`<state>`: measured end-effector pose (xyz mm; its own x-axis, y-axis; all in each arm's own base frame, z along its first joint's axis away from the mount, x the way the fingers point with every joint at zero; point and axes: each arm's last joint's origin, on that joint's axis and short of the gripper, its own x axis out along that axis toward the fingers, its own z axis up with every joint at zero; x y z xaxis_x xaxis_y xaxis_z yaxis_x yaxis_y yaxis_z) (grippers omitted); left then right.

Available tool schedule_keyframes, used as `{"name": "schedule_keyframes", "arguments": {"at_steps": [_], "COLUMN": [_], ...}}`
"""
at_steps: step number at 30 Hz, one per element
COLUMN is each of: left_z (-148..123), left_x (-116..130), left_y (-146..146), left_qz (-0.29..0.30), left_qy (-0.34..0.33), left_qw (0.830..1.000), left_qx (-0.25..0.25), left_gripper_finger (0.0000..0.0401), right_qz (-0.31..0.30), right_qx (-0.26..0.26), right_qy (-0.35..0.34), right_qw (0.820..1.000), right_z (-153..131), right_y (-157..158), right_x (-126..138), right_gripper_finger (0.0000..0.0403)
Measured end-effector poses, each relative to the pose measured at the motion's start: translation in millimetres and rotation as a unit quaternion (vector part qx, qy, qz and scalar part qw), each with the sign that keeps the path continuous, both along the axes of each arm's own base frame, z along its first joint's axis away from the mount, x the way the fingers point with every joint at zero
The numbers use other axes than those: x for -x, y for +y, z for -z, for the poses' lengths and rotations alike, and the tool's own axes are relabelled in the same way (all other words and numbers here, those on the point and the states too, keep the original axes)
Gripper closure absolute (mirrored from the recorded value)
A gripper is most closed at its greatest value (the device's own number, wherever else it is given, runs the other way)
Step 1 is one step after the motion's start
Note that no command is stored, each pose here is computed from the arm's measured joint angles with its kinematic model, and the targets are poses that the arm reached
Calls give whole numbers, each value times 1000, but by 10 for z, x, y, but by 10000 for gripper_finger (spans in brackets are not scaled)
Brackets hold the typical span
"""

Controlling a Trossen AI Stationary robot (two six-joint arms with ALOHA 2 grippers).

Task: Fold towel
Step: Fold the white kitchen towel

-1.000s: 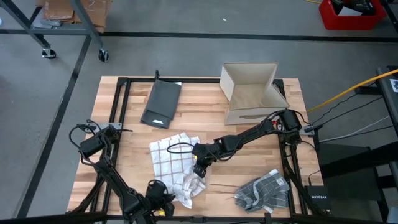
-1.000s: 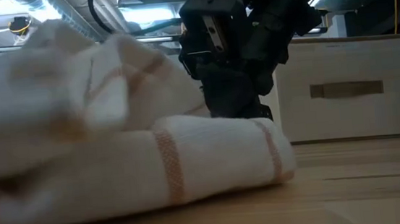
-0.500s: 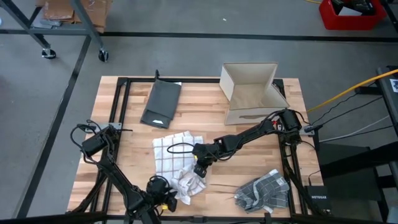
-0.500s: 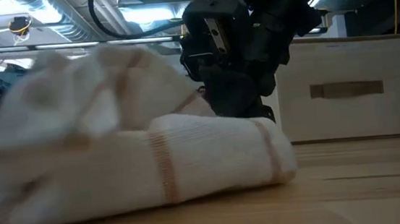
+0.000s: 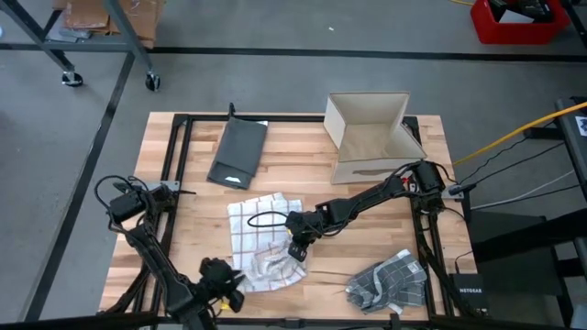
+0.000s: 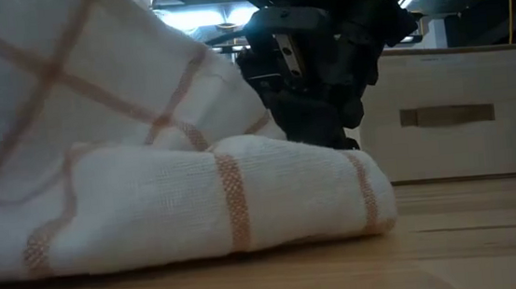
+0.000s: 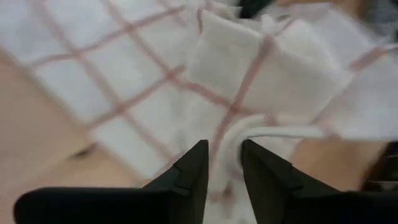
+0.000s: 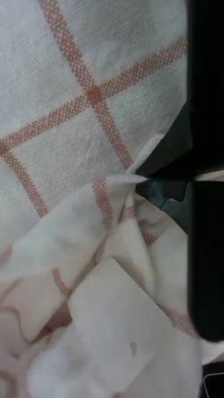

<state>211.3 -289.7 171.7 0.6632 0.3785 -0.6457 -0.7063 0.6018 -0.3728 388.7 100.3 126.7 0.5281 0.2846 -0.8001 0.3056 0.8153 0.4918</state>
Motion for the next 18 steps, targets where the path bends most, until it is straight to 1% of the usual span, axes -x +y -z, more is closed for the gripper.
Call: {"name": "schedule_keyframes", "arguments": {"at_steps": [3,5,12,15,18], "left_z": [-28,-38,-50,-62,-66], "left_x": [111,155,152,147,120], "left_y": [70,117,253,308,308], "left_qz": [-32,-45,-42,-64,-63], "left_qy": [13,22,85,86,73], "left_qw": [999,998,992,990,991], "left_qx": [-10,-27,-87,-94,-91], "left_gripper_finger": [323,327,337,344,353], "right_qz": [-1,-1,2,12,10], "right_qx": [1,1,6,26,47], "right_qy": [0,0,-1,-6,-14], "right_qw": [1000,1000,1000,1000,999], "right_z": [0,0,1,2,2], "right_y": [0,0,-4,-11,-29], "right_x": [0,0,0,-3,-9], "right_gripper_finger": [398,398,398,398,398]}}
